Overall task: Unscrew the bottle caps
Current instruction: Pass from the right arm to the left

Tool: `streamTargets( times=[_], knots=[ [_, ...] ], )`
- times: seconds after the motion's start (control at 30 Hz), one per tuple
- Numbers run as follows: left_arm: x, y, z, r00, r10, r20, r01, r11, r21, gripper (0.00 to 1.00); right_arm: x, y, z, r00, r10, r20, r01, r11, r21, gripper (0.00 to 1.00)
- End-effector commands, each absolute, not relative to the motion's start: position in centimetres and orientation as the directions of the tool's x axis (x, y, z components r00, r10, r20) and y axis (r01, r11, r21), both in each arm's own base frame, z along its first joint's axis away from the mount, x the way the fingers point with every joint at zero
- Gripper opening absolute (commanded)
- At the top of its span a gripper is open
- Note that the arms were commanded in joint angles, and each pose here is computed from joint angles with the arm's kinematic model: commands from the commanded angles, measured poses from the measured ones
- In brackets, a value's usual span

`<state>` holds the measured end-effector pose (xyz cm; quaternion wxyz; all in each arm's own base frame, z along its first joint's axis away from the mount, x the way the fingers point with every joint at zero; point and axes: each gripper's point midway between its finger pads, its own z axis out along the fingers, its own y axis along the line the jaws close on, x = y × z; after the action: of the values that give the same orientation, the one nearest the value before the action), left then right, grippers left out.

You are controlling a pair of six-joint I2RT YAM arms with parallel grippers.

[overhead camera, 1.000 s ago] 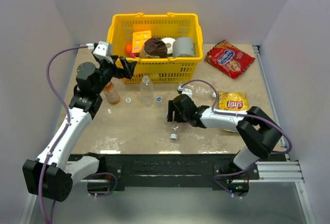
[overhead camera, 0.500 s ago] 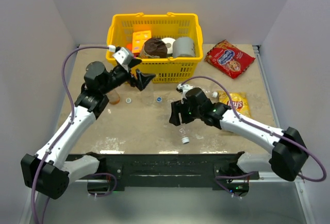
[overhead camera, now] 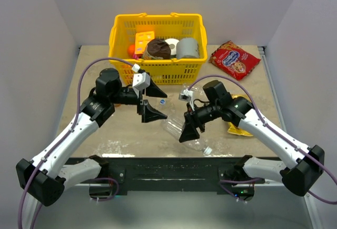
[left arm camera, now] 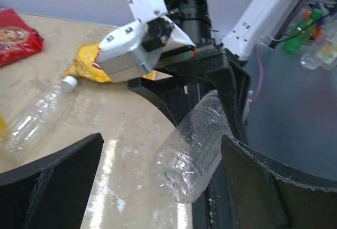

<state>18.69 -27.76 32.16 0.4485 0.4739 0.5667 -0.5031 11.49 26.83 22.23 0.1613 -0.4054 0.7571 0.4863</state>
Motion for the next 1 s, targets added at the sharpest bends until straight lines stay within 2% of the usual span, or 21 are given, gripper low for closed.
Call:
streamTargets(
  times=[0.0, 0.03, 0.13, 0.3, 0.43, 0.57, 0.7, 0.77, 0.97],
  knots=[
    [14.6, -27.0, 31.5, -0.241, 0.135, -0.961, 0.966, -0.066, -0.252, 1.0, 8.4, 26.7, 26.1, -0.568, -0.465, -0.679, -0.768, 0.003, 0.641, 0.49],
    [13.4, -27.0, 31.5, -0.254, 0.145, -0.956, 0.955, -0.119, -0.272, 1.0, 8.3, 26.6, 26.2, -0.546, -0.469, -0.694, -0.781, -0.015, 0.624, 0.49],
    [11.9, -27.0, 31.0, -0.289, 0.169, -0.942, 0.934, -0.169, -0.316, 1.0, 7.7, 26.8, 26.0, -0.537, -0.493, -0.685, -0.781, -0.017, 0.624, 0.49],
    [10.6, -27.8, 29.4, -0.343, 0.238, -0.909, 0.901, -0.191, -0.39, 1.0, 7.1, 27.3, 26.2, -0.5, -0.522, -0.691, -0.796, -0.037, 0.604, 0.46],
    [10.9, -28.6, 27.7, -0.354, 0.3, -0.886, 0.903, -0.137, -0.407, 1.0, 7.5, 27.7, 26.9, -0.487, -0.509, -0.71, -0.811, -0.039, 0.584, 0.46],
    [10.2, -29.3, 26.9, -0.351, 0.343, -0.871, 0.891, -0.164, -0.424, 0.99, 8.4, 27.9, 26.7, -0.483, -0.508, -0.713, -0.827, -0.002, 0.562, 0.46],
    [9.8, -29.9, 26.6, -0.335, 0.357, -0.872, 0.889, -0.187, -0.418, 0.91, 8.8, 28.0, 26.0, -0.482, -0.527, -0.7, -0.828, 0.013, 0.561, 0.46],
    [10.0, -30.1, 26.4, -0.337, 0.356, -0.872, 0.89, -0.182, -0.418, 0.83, 8.9, 28.0, 25.7, -0.482, -0.533, -0.695, -0.828, 0.018, 0.56, 0.46],
    [10.4, -30.5, 26.4, -0.334, 0.343, -0.878, 0.891, -0.19, -0.413, 0.8, 9.0, 28.1, 25.3, -0.476, -0.541, -0.694, -0.83, 0.014, 0.558, 0.46]
  ],
)
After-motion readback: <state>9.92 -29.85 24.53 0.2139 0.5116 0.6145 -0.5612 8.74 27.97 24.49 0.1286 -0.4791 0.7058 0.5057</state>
